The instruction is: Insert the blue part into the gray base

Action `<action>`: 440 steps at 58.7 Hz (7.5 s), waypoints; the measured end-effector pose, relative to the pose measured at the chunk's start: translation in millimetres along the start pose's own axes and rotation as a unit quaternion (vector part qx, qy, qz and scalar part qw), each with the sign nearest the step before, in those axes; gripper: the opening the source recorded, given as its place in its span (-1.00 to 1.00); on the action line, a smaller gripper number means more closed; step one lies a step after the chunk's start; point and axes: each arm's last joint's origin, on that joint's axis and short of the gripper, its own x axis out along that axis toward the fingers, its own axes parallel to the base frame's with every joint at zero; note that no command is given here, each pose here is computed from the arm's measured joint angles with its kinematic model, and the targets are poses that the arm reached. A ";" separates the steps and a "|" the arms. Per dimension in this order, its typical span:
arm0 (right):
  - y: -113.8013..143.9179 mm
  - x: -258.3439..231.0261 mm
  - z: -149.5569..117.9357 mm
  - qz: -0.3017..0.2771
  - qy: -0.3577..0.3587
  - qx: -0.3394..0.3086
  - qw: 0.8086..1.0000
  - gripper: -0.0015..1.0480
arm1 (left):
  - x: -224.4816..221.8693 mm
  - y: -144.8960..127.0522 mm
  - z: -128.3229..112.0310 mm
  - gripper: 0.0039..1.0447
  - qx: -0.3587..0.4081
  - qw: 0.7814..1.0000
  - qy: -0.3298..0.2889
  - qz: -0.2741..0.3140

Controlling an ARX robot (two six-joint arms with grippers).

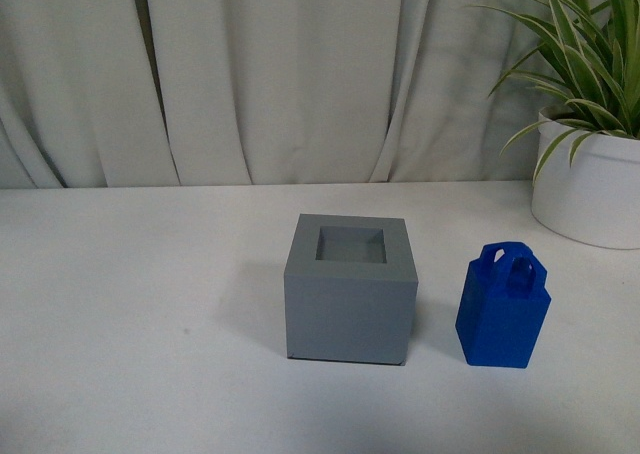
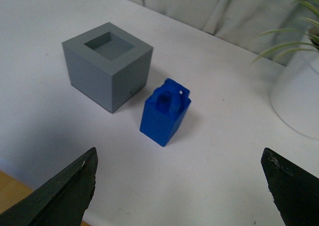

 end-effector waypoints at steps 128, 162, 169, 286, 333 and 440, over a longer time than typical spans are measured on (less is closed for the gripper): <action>-38.5 224.0 60.3 0.292 0.362 -0.311 0.828 -0.08 | 0.0 0.0 0.0 -0.93 0.000 1.000 0.000 0.000; -53.8 203.3 131.7 0.307 0.301 -0.306 0.849 -0.11 | 0.0 0.0 0.0 -0.93 0.000 1.000 0.000 0.000; -45.9 199.4 150.9 0.313 0.278 -0.311 0.853 -0.11 | 0.0 0.0 0.0 -0.93 0.000 1.000 0.000 0.000; -24.5 172.5 152.6 0.268 0.132 -0.278 0.913 0.83 | 0.0 0.0 0.0 -0.93 0.000 1.000 0.000 0.000; -16.7 59.1 27.5 -0.013 -0.042 0.013 0.999 0.83 | 0.0 0.0 0.0 -0.93 0.000 1.000 0.000 0.000; 28.8 -32.3 -74.4 -0.248 -0.131 0.142 0.949 -0.98 | 0.0 0.0 0.0 -0.93 0.000 1.000 0.000 0.000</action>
